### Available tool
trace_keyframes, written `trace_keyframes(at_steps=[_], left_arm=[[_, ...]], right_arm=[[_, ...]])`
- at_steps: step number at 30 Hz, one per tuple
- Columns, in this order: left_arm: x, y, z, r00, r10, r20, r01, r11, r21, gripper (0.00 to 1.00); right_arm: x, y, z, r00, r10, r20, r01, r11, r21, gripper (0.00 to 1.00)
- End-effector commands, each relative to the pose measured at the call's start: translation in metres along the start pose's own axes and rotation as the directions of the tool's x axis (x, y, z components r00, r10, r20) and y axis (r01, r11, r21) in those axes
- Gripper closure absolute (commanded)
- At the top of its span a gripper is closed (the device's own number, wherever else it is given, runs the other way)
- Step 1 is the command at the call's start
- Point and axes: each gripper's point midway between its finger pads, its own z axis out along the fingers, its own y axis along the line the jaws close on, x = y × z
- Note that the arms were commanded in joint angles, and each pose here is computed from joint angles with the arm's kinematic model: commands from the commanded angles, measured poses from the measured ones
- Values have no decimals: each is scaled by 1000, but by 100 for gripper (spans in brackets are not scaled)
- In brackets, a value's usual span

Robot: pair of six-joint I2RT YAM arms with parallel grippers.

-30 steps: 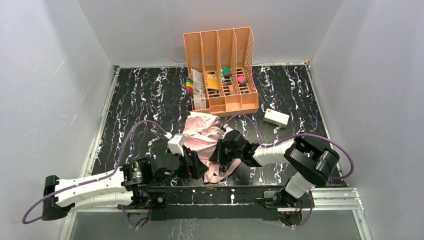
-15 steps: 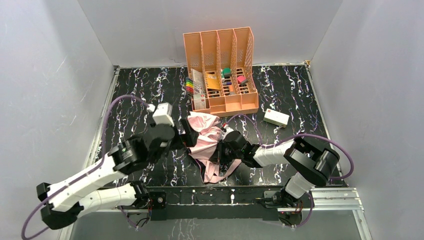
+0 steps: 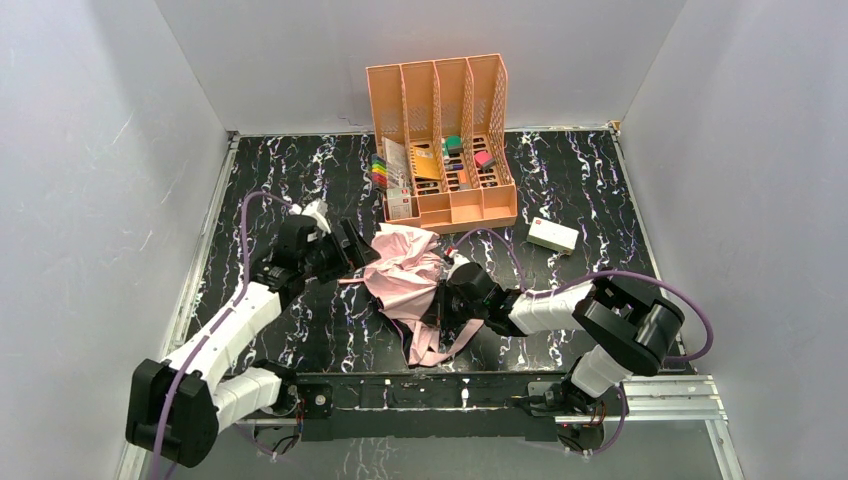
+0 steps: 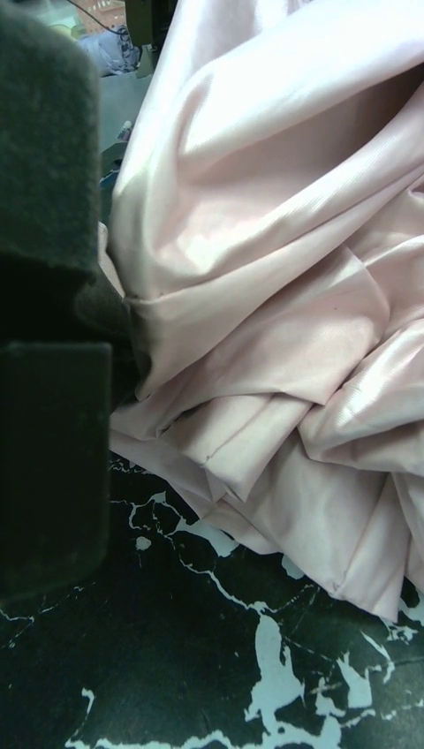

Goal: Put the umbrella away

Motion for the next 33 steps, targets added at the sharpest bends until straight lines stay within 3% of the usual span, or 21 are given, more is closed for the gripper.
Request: trace_keyframes(at_steps=[1, 10, 18, 33], left_arm=[[9, -22, 0, 999, -35, -28, 42, 964, 263, 4], [22, 0, 14, 986, -167, -19, 165, 938, 306, 17], [28, 23, 21, 962, -273, -13, 263, 913, 311, 17], [42, 11, 30, 953, -277, -122, 302, 846, 440, 18]], right_arm=[[29, -50, -7, 996, -17, -85, 32, 983, 180, 100], [28, -46, -5, 995, -24, -94, 40, 984, 171, 100], [27, -46, -4, 995, -24, -96, 40, 984, 171, 100], [26, -43, -3, 994, -33, -100, 49, 985, 164, 100]])
